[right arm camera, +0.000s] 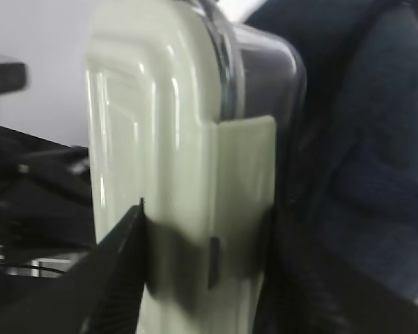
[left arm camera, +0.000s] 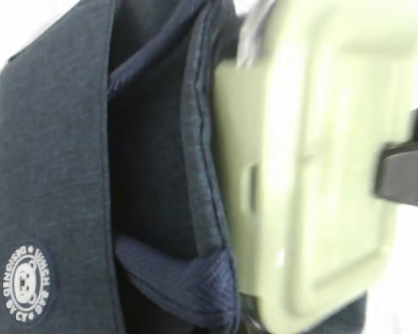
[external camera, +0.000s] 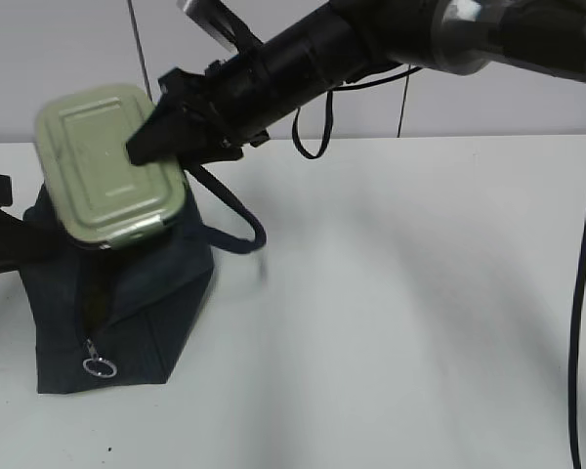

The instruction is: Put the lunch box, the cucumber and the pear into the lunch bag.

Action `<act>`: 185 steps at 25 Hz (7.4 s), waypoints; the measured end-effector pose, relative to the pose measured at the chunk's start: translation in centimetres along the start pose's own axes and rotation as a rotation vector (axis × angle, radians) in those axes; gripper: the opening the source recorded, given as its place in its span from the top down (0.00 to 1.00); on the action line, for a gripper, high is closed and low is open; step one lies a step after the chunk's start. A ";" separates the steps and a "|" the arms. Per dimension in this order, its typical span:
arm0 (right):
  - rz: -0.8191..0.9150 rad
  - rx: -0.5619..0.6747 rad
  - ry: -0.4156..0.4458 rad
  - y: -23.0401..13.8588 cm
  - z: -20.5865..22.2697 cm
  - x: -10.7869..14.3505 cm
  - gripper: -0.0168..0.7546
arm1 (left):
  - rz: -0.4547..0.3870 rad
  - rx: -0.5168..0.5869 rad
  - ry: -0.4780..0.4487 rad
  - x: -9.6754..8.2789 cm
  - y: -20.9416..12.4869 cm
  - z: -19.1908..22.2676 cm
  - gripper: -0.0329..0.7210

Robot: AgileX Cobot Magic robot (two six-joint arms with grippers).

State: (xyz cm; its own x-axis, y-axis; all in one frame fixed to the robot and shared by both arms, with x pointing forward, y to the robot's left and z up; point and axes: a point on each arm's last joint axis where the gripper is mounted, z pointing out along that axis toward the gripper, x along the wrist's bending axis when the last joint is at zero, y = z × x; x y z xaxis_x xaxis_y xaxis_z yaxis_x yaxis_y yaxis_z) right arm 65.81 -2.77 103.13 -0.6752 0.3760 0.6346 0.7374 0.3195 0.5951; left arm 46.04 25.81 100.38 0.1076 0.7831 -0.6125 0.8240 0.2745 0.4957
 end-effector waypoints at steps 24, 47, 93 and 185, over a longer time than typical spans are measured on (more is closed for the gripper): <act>0.166 0.105 -0.278 -1.7 3.0 -1.1 0.49 | 0.000 0.008 -0.009 -0.1 -0.1 0.0 0.98; -0.026 0.120 -0.442 3.1 -2.3 2.6 0.24 | 0.000 0.006 -0.007 -0.1 -0.1 0.0 0.98; 0.043 0.198 -0.759 1.0 -11.2 1.7 0.97 | 0.093 -0.048 -0.193 -8.2 0.9 4.7 0.98; 0.081 -0.104 -0.095 -23.7 -11.1 5.5 0.69 | 0.051 0.104 -0.208 -9.0 -0.2 10.1 0.98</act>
State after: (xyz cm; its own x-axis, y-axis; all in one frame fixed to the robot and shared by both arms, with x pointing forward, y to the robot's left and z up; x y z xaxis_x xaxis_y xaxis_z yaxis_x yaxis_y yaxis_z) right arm 44.44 -17.94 98.00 -0.6051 0.4786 0.6362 0.7798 0.1953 0.5948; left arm 50.52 13.10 99.53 0.2546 0.6594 -0.7074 0.8663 0.1695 0.4699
